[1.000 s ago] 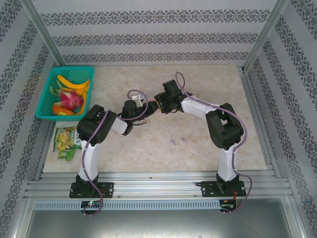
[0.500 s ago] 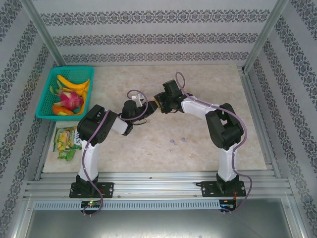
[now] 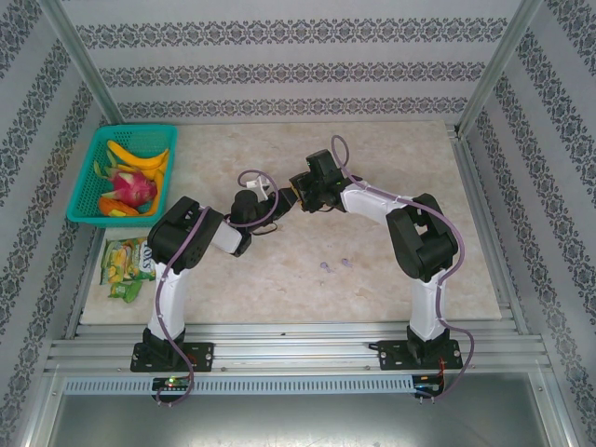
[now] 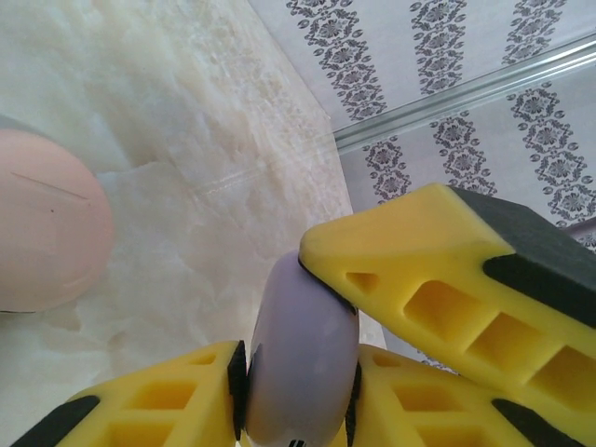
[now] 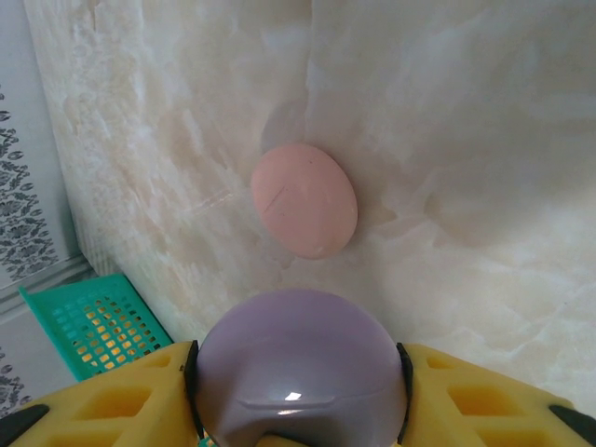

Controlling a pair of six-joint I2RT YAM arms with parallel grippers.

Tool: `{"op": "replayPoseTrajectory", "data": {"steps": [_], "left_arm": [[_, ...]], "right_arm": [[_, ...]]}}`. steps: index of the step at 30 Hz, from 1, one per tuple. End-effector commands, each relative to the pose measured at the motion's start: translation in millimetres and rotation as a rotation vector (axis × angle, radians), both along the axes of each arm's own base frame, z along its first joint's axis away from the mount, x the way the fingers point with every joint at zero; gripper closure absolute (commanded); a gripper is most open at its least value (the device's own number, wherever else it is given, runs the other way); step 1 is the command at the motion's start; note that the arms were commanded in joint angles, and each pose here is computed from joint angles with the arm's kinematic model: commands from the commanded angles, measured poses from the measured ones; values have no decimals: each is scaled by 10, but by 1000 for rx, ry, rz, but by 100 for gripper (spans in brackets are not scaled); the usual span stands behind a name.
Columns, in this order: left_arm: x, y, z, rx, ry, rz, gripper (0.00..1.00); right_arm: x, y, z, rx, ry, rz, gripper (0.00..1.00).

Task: Insert the wireless bluetooth earbuds into the charging case

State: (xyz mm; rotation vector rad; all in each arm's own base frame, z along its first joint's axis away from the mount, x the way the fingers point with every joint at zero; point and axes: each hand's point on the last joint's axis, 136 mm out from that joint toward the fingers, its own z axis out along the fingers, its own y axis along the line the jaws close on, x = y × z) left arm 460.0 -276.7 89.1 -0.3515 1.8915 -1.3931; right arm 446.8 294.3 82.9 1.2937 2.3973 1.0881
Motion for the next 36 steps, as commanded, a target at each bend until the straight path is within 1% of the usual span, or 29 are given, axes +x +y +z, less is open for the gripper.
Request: {"op": "replayPoseTrajectory", "data": {"steps": [1, 4, 12, 15, 16, 20, 21, 25, 27, 30, 32, 36], "left_arm": [[139, 38, 233, -59, -87, 72, 68], [152, 32, 270, -72, -96, 82, 70], [142, 14, 277, -87, -89, 79, 83], [128, 10, 264, -90, -81, 74, 84], [120, 10, 262, -93, -78, 72, 86], [81, -11, 246, -91, -59, 51, 86], [73, -21, 247, -89, -53, 42, 86], [21, -65, 250, -65, -24, -33, 87], [-10, -67, 267, -54, -15, -80, 88], [-38, -37, 344, -37, -11, -164, 90], [-63, -4, 427, -30, -16, -214, 90], [-131, 18, 640, 11, -50, -305, 91]], "right_arm": [[-268, 45, -139, -11, 78, 40, 50], [-277, 30, -144, -9, 80, 34, 50], [-284, 19, -105, 0, 72, 36, 50], [-262, -22, -72, 3, 61, 28, 45], [-242, -38, -43, 8, 51, 26, 43], [-159, -141, 77, 18, 13, 20, 31], [-131, -183, 131, 20, -4, 19, 30], [-72, -464, 352, -17, -88, 34, 26], [-80, -613, 420, -46, -133, 66, 25], [-109, -827, 508, -99, -235, 142, 25], [-129, -933, 574, -130, -333, 212, 25], [-246, -951, 775, -158, -543, 378, 26]]}}
